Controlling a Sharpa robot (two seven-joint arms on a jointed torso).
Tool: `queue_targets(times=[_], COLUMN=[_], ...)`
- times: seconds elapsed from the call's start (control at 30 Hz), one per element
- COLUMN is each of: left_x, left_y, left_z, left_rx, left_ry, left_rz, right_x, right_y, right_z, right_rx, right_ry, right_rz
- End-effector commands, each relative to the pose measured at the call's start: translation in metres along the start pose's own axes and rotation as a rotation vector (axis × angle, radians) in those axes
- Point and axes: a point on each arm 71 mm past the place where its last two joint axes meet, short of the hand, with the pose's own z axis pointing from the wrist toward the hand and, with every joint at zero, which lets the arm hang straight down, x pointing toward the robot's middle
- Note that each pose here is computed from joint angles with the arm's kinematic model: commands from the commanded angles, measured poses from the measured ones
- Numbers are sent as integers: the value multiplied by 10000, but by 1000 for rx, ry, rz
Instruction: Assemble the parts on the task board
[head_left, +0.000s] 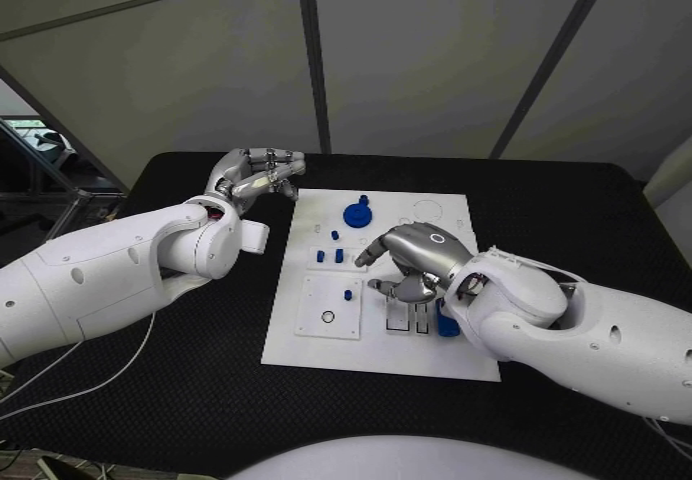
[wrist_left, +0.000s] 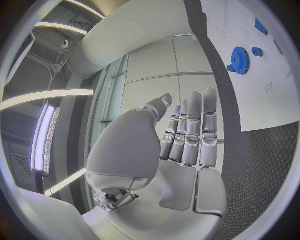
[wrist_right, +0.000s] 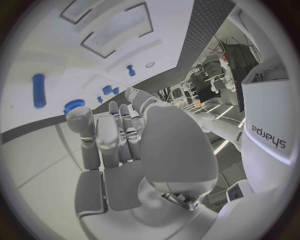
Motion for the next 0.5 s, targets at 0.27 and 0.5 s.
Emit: queue_targets(times=[0.27, 0.5], left_x=[7, 19], left_y=[-11, -8], left_z=[-2, 1], left_rx=[4, 4], left_ry=[19, 24], left_rz=[-9, -11], right_x=[-214, -200], right_y=[-402, -516], right_z=[-88, -98], right_rx=[129, 152], right_ry=[52, 92], right_rz=[-17, -34])
